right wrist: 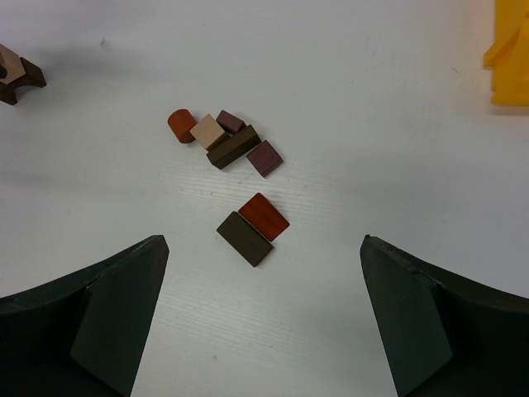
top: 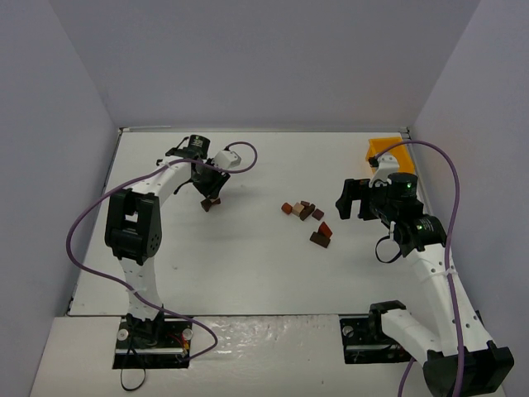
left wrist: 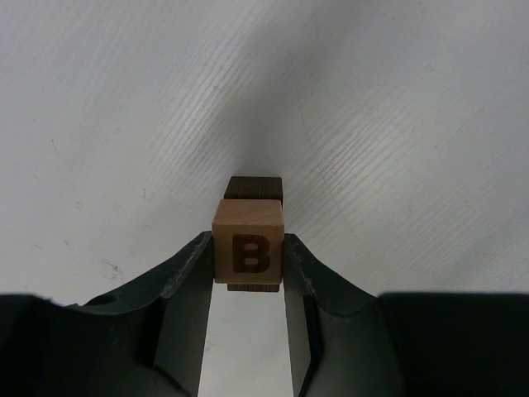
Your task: Build the wood block tower
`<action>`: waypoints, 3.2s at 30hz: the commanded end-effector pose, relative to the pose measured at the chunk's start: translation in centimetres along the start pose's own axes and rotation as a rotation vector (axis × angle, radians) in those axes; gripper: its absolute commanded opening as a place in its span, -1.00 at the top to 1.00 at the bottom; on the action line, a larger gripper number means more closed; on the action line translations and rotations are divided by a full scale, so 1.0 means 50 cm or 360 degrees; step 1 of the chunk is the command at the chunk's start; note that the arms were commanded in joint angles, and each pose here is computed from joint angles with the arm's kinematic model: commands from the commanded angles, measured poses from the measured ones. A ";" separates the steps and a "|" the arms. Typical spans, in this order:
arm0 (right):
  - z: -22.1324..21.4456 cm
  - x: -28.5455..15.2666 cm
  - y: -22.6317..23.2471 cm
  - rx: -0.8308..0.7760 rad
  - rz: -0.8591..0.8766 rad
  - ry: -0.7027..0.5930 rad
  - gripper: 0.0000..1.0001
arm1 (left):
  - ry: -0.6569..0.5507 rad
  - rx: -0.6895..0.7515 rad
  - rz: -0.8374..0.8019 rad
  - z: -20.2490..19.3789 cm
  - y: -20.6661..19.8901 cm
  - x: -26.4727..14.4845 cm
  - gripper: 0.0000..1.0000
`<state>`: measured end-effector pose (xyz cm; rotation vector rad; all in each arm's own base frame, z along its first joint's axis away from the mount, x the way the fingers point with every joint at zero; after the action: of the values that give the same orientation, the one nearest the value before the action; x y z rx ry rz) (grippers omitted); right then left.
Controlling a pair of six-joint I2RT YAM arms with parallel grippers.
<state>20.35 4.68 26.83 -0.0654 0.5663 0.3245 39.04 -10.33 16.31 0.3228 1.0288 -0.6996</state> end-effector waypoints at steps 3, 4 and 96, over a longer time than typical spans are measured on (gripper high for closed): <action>0.037 -0.004 0.003 -0.0050 0.0029 -0.0125 -1.00 | -0.0097 0.0060 -0.0007 0.017 0.004 -0.023 1.00; 0.037 -0.004 0.004 -0.0051 0.0029 -0.0127 -1.00 | -0.0098 0.0065 -0.0007 0.017 0.003 -0.022 1.00; 0.034 -0.009 0.010 -0.0059 0.0050 -0.0141 -1.00 | -0.0161 -0.0378 0.0257 0.018 -0.034 -0.029 -0.13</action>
<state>20.23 5.05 26.87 -0.0661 0.5640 0.3549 37.84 -11.30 15.47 0.1870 1.0638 -0.4602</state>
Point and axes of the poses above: each gripper's point midway between its finger pads, its own x axis out along the fingers, its own y axis along the line the jaws close on, z = x × y, the point moved 10 cm from there along -x, back along the fingers, and after that the axes turned 10 degrees about -x, right-handed, at the moved point
